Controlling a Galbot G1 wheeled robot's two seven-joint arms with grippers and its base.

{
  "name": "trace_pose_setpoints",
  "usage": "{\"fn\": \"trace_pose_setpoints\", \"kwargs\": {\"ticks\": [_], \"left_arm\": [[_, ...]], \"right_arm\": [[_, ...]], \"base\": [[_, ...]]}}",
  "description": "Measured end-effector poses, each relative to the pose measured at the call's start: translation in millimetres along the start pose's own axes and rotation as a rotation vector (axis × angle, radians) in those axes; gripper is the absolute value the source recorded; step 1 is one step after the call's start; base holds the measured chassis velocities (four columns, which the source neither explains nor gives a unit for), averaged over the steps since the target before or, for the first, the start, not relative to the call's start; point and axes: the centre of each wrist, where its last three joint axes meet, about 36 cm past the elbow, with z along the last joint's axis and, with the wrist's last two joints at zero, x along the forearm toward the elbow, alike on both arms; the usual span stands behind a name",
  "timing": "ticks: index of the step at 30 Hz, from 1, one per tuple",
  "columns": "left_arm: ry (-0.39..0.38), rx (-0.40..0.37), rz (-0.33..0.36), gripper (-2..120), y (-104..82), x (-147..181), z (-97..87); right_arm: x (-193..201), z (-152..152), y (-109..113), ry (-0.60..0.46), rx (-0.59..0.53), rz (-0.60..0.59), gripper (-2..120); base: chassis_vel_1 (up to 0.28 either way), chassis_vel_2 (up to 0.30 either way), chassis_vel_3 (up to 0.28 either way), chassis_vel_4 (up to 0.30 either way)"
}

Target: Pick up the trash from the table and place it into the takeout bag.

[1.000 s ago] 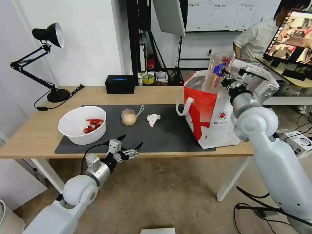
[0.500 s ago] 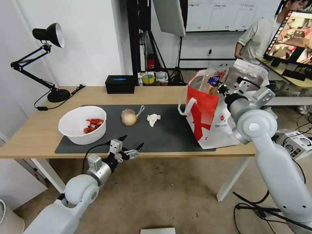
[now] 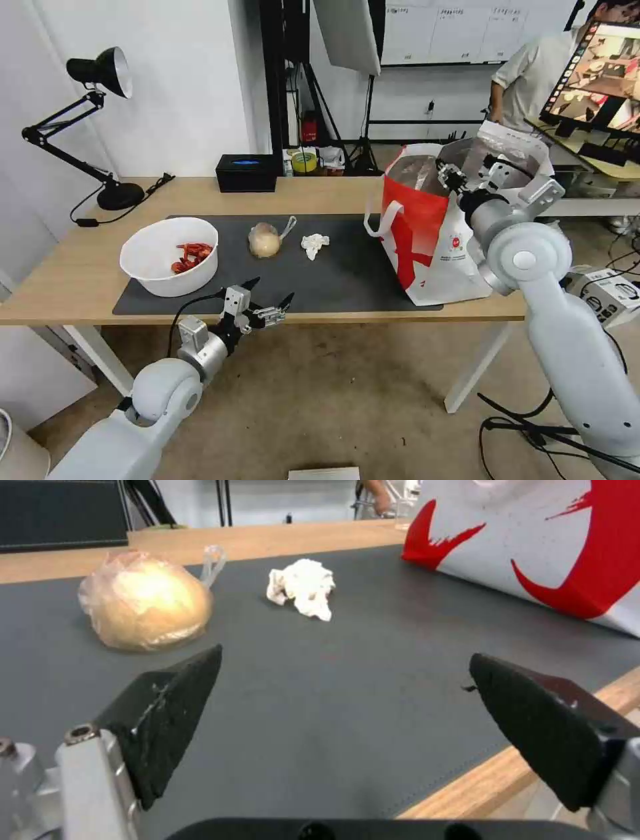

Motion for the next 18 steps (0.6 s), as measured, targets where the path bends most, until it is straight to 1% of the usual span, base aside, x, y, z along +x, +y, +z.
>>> {"fn": "trace_pose_setpoints", "kwargs": {"ticks": [2,3,5,6,8,9,10,12,13,14,16,17,18], "left_arm": [[-0.003,-0.001,-0.002,100,0.6,0.3,-1.2],[-0.003,-0.001,-0.002,100,0.6,0.3,-1.2],[-0.009,-0.003,-0.004,100,1.7,0.9,-3.4],[-0.009,-0.003,-0.004,100,1.7,0.9,-3.4],[-0.013,-0.006,-0.008,100,3.3,2.1,-5.1],[-0.013,-0.006,-0.008,100,3.3,2.1,-5.1],[-0.014,-0.007,-0.010,100,3.8,2.9,-5.4],[-0.018,-0.006,-0.012,100,4.5,4.1,-5.7],[-0.018,-0.006,-0.012,100,4.5,4.1,-5.7],[-0.025,-0.001,-0.011,100,4.4,4.2,-5.6],[-0.039,0.006,-0.009,100,4.5,2.7,-5.7],[-0.039,0.006,-0.009,100,4.5,2.7,-5.7],[-0.044,0.006,-0.010,100,4.8,2.4,-5.9]], "right_arm": [[2.5,-2.0,1.5,-0.008,0.005,-0.044,63],[2.5,-2.0,1.5,-0.008,0.005,-0.044,63],[5.8,-4.6,3.6,-0.027,0.020,-0.100,72],[5.8,-4.6,3.6,-0.027,0.020,-0.100,72],[12.5,-3.1,6.8,-0.059,0.079,-0.177,84],[12.5,-3.1,6.8,-0.059,0.079,-0.177,84],[16.4,-0.1,7.3,-0.071,0.124,-0.213,89],[25.8,9.8,4.4,-0.089,0.246,-0.297,97],[25.8,9.8,4.4,-0.089,0.246,-0.297,97],[32.3,14.7,2.3,-0.091,0.311,-0.339,99],[50.4,22.6,0.7,-0.085,0.403,-0.407,100],[50.4,22.6,0.7,-0.085,0.403,-0.407,100],[60.2,26.5,-0.7,-0.077,0.441,-0.433,100]], "base": [[0.000,0.000,0.000,0.000],[0.000,0.000,0.000,0.000],[0.000,0.000,0.000,0.000],[0.000,0.000,0.000,0.000],[0.000,0.000,0.000,0.000],[0.000,0.000,0.000,0.000],[0.000,0.000,0.000,0.000],[0.000,0.000,0.000,0.000],[0.000,0.000,0.000,0.000],[0.000,0.000,0.000,0.000],[0.000,0.000,0.000,0.000],[0.000,0.000,0.000,0.000],[0.000,0.000,0.000,0.000]]}}
